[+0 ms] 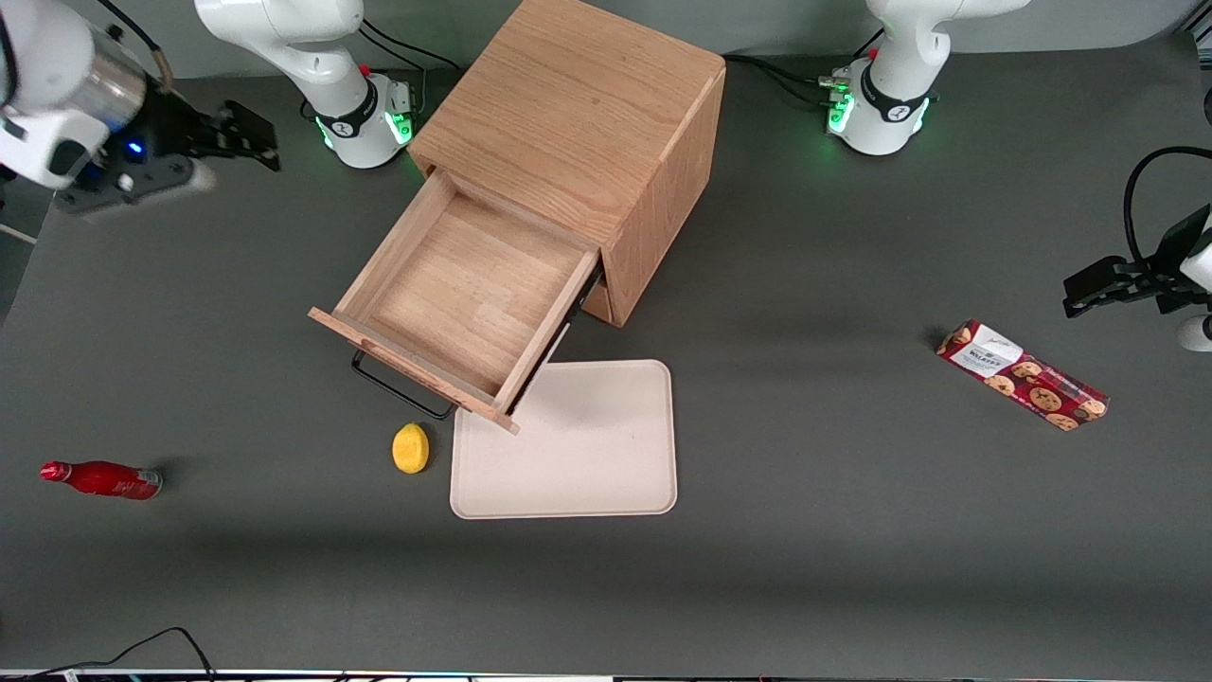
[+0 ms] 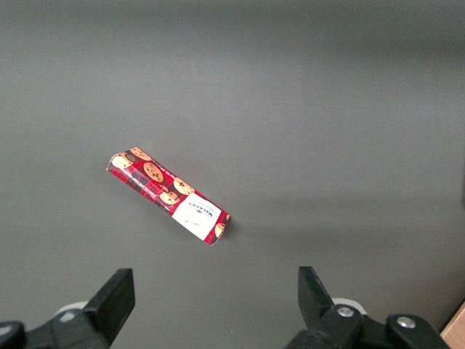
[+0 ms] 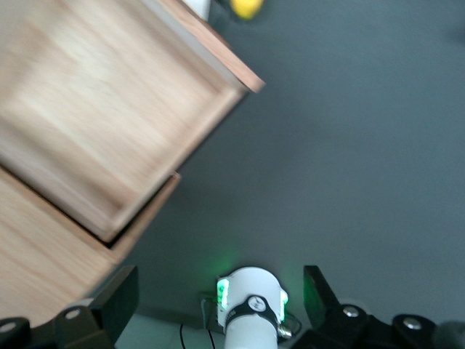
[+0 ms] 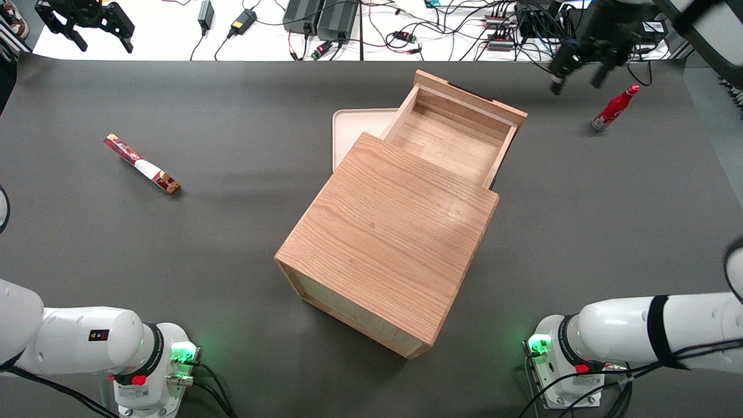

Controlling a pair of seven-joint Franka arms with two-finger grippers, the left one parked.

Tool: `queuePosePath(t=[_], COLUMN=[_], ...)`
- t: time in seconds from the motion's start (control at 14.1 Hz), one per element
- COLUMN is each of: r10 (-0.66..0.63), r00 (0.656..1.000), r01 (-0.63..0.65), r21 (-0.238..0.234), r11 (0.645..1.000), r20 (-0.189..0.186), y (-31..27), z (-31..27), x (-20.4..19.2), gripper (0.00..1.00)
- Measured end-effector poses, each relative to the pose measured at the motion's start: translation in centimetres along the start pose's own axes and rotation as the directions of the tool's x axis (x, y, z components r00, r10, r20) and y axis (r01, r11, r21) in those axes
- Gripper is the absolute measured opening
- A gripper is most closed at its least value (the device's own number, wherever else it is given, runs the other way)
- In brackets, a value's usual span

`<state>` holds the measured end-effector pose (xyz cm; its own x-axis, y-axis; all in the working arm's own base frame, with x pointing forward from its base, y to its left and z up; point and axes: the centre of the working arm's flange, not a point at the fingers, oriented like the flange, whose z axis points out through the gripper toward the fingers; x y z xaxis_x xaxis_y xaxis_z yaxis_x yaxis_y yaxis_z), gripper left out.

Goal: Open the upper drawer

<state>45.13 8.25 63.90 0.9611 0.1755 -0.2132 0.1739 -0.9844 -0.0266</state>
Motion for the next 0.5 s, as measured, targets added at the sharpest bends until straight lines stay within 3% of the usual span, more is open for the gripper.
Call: queuePosePath(t=[0.21,0.5], r10=[0.063,0.084], r00=[0.998,0.996], r01=[-0.064,-0.086], r21=[-0.068,-0.049], r11=[0.996,0.995], r20=[-0.007,-0.04], y=[3.2,4.4], z=[0.6,-0.5], x=[-0.7,-1.0], gripper=[1.0,1.0])
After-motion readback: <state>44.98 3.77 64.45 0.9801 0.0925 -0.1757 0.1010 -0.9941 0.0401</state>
